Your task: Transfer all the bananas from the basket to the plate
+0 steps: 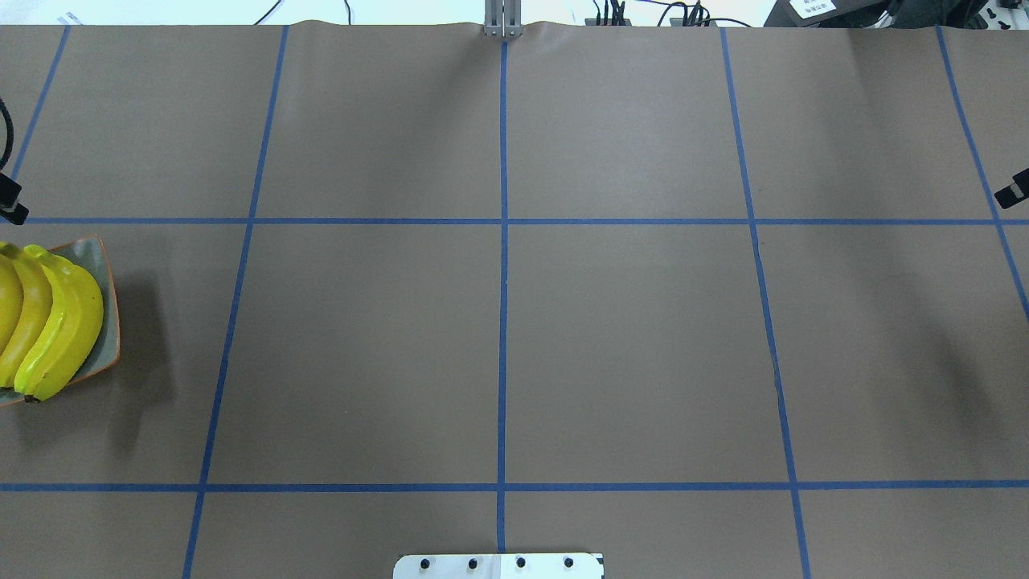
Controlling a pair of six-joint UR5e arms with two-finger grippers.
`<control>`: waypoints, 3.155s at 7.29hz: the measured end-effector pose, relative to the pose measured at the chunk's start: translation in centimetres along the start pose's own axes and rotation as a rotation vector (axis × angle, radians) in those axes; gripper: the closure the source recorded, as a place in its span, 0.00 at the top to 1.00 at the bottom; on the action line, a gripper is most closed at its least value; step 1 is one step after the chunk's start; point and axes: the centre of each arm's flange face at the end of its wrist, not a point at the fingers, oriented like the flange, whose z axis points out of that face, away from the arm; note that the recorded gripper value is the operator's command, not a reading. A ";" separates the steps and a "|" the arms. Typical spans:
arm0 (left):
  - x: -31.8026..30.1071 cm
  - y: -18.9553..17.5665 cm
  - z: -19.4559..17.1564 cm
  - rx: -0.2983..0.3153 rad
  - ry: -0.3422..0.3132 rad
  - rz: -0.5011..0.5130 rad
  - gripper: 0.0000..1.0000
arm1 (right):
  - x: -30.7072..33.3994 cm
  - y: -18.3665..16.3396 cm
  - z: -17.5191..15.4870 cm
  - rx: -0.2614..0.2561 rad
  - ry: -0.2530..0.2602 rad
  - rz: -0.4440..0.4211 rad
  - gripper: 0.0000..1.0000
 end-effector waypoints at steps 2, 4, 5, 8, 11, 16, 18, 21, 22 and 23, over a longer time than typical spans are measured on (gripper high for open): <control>-2.2 -0.1 -0.4 0.020 -0.002 0.079 1.00 | 0.3 0.1 -0.8 -0.008 0.002 0.019 1.00; -2.9 -0.1 -0.8 0.024 0.019 0.074 1.00 | 0.6 0.5 -1.0 -0.015 0.003 0.021 1.00; -3.0 -0.1 -1.0 0.023 0.039 0.041 1.00 | 0.7 0.6 -1.0 -0.016 0.003 0.023 1.00; -3.0 -0.1 -1.3 0.026 0.054 0.008 1.00 | 1.0 0.7 -1.2 -0.013 0.005 0.028 1.00; -2.5 -0.3 -1.8 0.035 0.056 0.005 1.00 | 1.0 0.7 -1.1 -0.014 0.005 0.029 1.00; -2.4 -0.3 -2.3 0.064 0.060 -0.020 1.00 | 1.1 1.0 -1.3 -0.012 0.006 0.031 1.00; -2.4 0.1 -2.4 0.069 0.056 -0.014 1.00 | 1.1 1.0 -1.5 -0.008 0.006 0.031 1.00; -2.6 0.6 -2.3 0.069 0.055 -0.010 1.00 | 1.0 1.1 -1.6 -0.006 0.005 0.030 1.00; -2.5 0.5 -2.4 0.072 0.057 -0.007 1.00 | 1.0 1.1 -1.6 -0.006 0.005 0.030 1.00; -2.3 0.4 -2.5 0.074 0.058 -0.004 1.00 | 1.0 1.0 -1.6 -0.006 0.005 0.030 1.00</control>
